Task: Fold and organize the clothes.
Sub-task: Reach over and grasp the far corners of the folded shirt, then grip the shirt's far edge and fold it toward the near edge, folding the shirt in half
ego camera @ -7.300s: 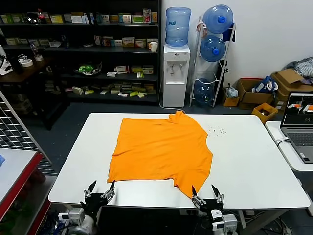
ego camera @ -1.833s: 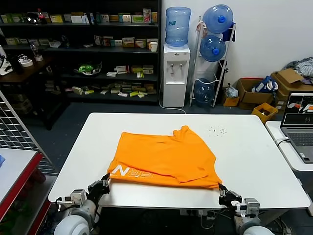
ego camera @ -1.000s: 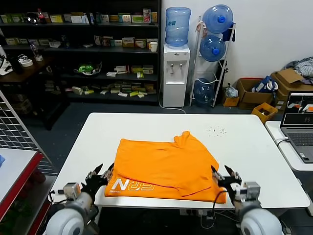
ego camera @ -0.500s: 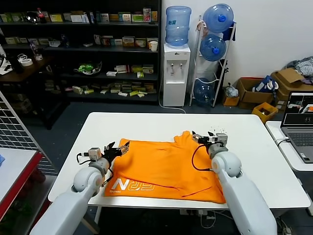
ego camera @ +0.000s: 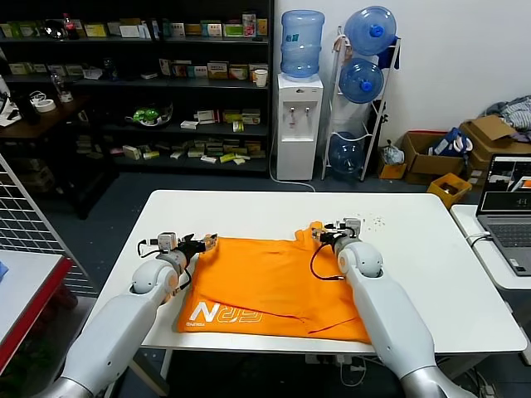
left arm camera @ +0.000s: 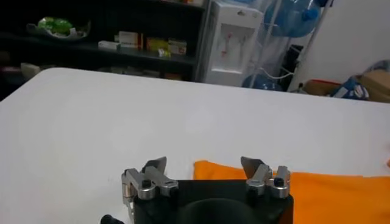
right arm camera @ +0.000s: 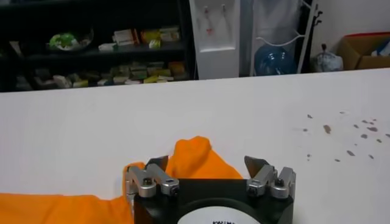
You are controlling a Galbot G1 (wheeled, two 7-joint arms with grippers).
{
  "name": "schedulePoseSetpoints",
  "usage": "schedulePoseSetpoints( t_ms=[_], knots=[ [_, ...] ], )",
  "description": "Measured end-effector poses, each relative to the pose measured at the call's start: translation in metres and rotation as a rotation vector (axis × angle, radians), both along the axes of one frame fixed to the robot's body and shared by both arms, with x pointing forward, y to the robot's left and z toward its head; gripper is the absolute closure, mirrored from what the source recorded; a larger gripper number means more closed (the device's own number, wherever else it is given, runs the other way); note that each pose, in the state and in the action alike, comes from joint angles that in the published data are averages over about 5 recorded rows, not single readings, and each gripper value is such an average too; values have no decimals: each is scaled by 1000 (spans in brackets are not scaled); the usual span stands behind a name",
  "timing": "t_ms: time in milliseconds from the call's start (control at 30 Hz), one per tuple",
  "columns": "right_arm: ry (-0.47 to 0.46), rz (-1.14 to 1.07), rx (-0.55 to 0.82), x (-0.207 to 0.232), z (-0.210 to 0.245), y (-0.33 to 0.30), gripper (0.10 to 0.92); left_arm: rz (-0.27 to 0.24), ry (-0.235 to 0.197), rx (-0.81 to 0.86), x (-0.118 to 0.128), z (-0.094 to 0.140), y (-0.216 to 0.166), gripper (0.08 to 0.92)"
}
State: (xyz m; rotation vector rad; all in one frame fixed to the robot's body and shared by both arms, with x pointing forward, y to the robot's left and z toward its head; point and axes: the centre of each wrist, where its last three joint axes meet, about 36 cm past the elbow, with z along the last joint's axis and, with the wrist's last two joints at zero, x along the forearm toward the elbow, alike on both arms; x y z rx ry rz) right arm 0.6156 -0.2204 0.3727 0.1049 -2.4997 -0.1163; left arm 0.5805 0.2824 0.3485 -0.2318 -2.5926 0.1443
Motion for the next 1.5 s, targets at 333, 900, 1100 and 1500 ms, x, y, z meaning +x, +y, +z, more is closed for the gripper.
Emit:
schedulePoseSetpoints(
  t_ms=[333, 900, 1100, 1500],
  knots=[
    [33, 5, -3, 10, -10, 2, 348, -7, 27, 16, 6, -9, -2, 273],
    [15, 26, 18, 6, -19, 2, 839, -6, 23, 14, 4, -14, -5, 767],
    [-31, 24, 37, -1, -16, -3, 896, 1, 14, 16, -5, -12, -3, 903],
    [-100, 2, 74, -44, 4, -23, 896, -18, -68, -13, -38, 14, -10, 908]
  ],
)
